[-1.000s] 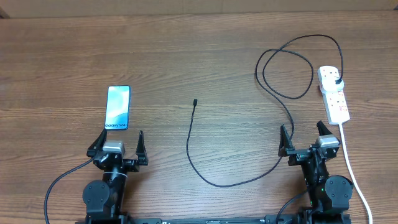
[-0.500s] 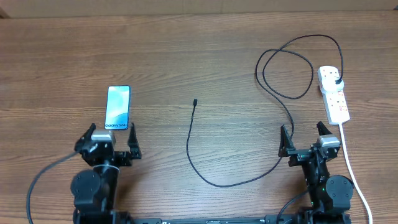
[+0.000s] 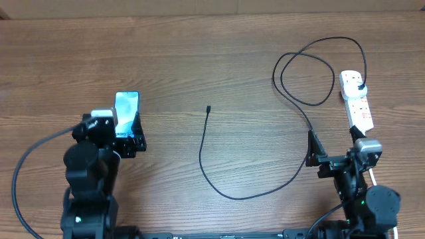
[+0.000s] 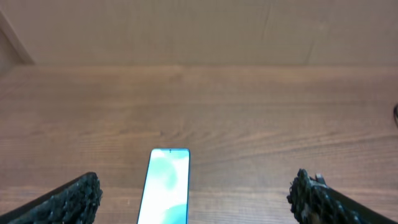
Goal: Plug charger to phone and switch on socket
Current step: 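Move the left gripper over the phone and the right gripper toward the cable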
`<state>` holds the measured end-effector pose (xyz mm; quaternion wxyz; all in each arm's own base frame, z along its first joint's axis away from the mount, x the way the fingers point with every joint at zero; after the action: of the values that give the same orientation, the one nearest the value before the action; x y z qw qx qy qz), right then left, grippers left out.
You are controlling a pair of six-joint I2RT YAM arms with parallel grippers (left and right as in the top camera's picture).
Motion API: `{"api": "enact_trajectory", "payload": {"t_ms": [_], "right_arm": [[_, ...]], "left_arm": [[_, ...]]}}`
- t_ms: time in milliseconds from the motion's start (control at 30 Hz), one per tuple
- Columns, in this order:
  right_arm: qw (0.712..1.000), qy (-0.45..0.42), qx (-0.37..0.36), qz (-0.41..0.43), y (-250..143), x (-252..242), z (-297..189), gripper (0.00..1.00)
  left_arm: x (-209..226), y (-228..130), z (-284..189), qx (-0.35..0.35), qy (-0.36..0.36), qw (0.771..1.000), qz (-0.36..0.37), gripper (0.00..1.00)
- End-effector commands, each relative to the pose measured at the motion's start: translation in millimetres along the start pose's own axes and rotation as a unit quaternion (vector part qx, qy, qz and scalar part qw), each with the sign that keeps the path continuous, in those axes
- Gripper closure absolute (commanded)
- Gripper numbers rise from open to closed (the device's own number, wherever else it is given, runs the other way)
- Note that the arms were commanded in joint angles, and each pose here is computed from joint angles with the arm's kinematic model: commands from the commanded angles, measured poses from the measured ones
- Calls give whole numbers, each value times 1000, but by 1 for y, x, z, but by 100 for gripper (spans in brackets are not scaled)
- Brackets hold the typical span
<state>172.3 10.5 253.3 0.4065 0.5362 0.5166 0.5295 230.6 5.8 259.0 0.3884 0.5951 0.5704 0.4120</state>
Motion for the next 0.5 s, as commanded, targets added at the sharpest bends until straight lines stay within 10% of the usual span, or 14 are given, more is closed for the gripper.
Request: {"api": "enact_trajectory", "payload": {"t_ms": [0,467], "right_arm": [[1000,-4,9,4,24,2,0,0],[971,23,232,49,70,15,43,0]], "left_arm": [[0,26,-2,3,-6,1000,5,0],[-14,79,23,163,-121,978,-44,0]]}}
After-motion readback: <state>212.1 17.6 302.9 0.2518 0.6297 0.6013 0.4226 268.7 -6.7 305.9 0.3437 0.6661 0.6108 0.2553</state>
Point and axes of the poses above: each gripper's point midway between its finger pads, its own z axis out along the fingers, its own x axis along the line the jaws close on, y = z × x, the point moved 6 cm from there along -z, back along the fingers, and after that the axes turned 4 degrees about z, right-handed, at the moved point
